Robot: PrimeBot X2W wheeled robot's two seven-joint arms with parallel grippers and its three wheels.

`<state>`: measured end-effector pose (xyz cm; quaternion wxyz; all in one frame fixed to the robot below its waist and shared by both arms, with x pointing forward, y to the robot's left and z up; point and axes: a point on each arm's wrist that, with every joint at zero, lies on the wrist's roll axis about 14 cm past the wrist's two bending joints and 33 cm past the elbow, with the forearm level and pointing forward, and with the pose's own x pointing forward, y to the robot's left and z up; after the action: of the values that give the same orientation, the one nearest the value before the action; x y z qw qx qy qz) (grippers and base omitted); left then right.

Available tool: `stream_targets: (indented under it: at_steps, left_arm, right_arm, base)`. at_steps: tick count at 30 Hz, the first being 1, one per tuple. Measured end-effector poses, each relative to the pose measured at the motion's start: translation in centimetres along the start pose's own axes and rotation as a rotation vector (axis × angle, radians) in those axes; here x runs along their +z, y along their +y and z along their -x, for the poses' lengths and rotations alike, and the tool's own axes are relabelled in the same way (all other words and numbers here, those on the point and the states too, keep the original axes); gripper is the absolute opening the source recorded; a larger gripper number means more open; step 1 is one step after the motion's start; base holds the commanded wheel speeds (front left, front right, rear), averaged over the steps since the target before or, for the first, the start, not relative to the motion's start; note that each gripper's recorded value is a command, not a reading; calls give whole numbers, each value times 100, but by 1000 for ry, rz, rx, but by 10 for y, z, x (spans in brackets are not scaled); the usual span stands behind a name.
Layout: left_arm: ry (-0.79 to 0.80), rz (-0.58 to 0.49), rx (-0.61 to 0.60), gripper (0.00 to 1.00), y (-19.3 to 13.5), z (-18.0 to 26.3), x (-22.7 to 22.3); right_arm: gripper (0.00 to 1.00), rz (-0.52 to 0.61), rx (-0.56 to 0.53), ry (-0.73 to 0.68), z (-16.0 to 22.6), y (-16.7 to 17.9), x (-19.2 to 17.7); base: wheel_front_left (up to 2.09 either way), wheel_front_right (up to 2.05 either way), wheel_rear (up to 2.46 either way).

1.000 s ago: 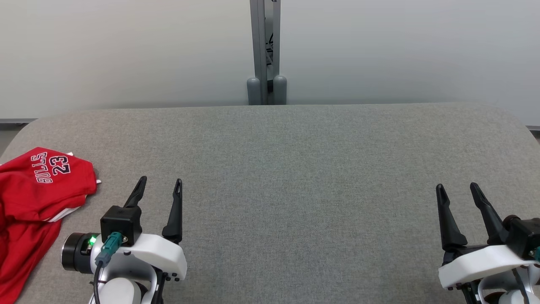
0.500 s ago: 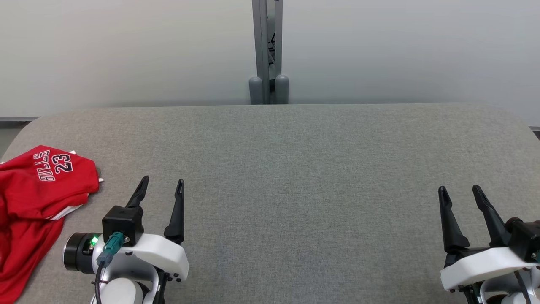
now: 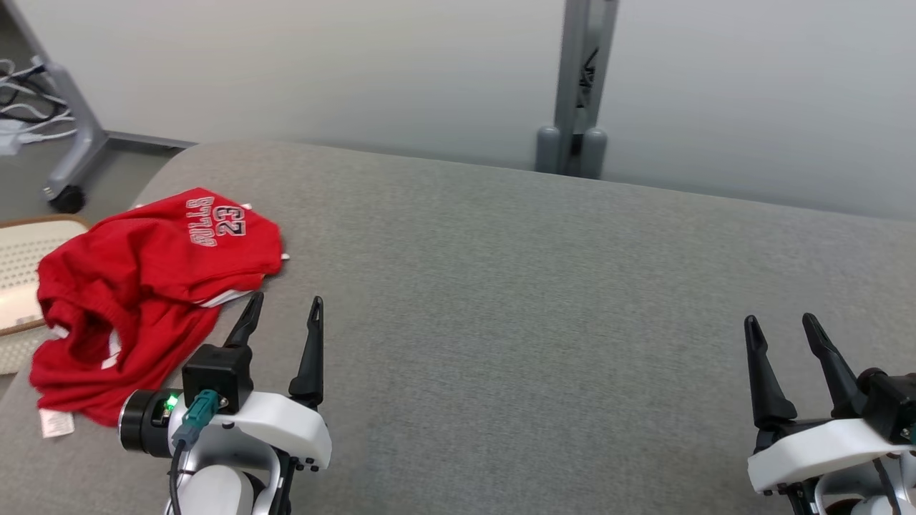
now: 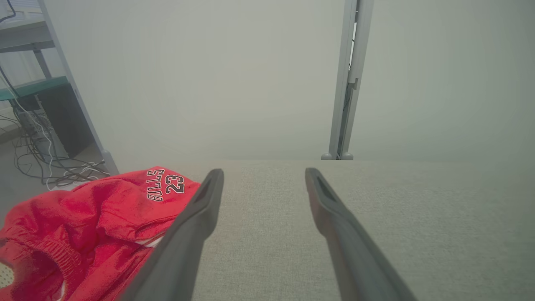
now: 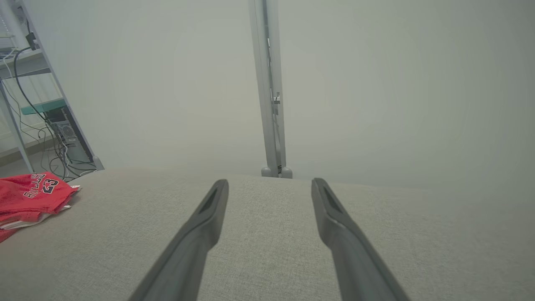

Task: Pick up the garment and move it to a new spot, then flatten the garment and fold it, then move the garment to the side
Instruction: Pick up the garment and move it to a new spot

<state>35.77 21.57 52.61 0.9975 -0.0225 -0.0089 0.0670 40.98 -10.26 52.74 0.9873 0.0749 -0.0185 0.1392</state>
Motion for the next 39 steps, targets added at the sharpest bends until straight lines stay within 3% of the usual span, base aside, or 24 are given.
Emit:
stream_targets:
  at_steps: [12,18,39]
  left_arm:
    - [-15,11,260,100,81,52,3]
    - [-16,20,358,100,106,74,1]
    - [1,27,401,100,111,83,-4]
  right_arm:
    - [100,-15,259,36,-34,91,-13]
    - [100,-20,331,38,-41,117,-14]
    - [100,-25,354,43,-53,127,-19]
  base:
    - [0,0,0]
    - [0,0,0]
    - [0,0,0]
